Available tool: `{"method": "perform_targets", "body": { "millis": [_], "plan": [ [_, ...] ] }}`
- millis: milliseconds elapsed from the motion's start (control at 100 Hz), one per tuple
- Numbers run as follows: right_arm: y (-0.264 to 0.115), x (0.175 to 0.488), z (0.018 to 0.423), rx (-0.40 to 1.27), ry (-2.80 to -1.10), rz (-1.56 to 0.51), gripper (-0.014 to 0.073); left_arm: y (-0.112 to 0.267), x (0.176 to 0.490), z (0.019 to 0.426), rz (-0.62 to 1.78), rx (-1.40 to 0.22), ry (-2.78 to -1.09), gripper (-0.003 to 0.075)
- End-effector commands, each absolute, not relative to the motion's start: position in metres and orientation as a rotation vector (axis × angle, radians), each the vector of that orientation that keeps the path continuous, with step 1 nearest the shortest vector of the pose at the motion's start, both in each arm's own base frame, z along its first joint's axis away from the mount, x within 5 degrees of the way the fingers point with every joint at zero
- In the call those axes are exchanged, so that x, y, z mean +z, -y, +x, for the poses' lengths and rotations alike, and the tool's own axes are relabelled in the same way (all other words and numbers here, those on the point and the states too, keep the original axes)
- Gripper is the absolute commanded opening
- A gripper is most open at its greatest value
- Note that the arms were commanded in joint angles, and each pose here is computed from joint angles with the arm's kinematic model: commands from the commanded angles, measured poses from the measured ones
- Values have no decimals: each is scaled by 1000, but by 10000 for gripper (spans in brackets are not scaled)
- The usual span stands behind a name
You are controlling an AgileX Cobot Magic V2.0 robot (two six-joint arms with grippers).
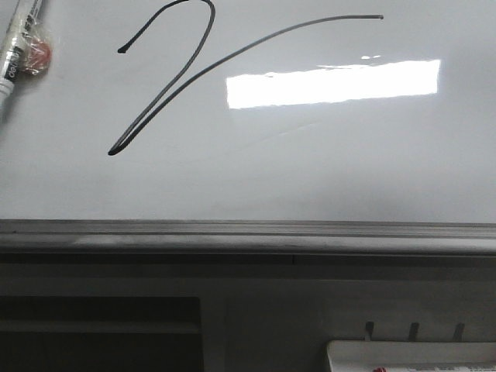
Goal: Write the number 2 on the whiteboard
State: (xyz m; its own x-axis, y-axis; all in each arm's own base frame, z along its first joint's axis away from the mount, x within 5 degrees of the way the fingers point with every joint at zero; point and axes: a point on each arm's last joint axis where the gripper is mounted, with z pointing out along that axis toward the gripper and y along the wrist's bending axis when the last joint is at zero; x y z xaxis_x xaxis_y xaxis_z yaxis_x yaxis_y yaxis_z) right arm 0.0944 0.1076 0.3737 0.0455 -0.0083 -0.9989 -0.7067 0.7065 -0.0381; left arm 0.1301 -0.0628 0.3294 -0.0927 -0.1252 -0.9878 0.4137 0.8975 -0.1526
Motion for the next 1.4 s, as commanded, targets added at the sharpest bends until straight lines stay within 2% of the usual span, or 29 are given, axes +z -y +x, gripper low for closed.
{"method": "perform_targets", "body": {
  "millis": [0, 100, 150, 250, 270, 400, 570, 1070, 1240, 1390],
  "plan": [
    [-98, 376, 87, 604, -1409, -618, -71, 51, 354, 106, 275, -408, -1444, 482],
    [-82, 352, 77, 593, -1416, -617, -71, 41, 352, 81, 373, -354, -1410, 365],
    [-73, 338, 73, 575, -1429, -605, -71, 38, 345, 70, 419, -329, -1427, 263],
    [-53, 309, 67, 516, -1463, -552, -71, 32, 326, 54, 449, -291, -1464, 2],
    [-50, 305, 66, 513, -1461, -543, -71, 31, 322, 51, 453, -287, -1468, -18],
    [-35, 292, 55, 537, -1412, -513, -71, 25, 306, 40, 419, -248, -1448, -20],
    [-25, 294, 47, 564, -1350, -472, -71, 23, 302, 35, 408, -238, -1432, -20],
    [-24, 293, 48, 562, -1352, -472, -71, 23, 303, 35, 400, -240, -1425, -20],
    [-24, 293, 48, 562, -1352, -472, -71, 23, 285, 39, 381, -241, -1442, -20],
    [-24, 293, 48, 562, -1352, -472, -71, 12, 266, 41, 283, -94, -1305, -20]
  ]
}}
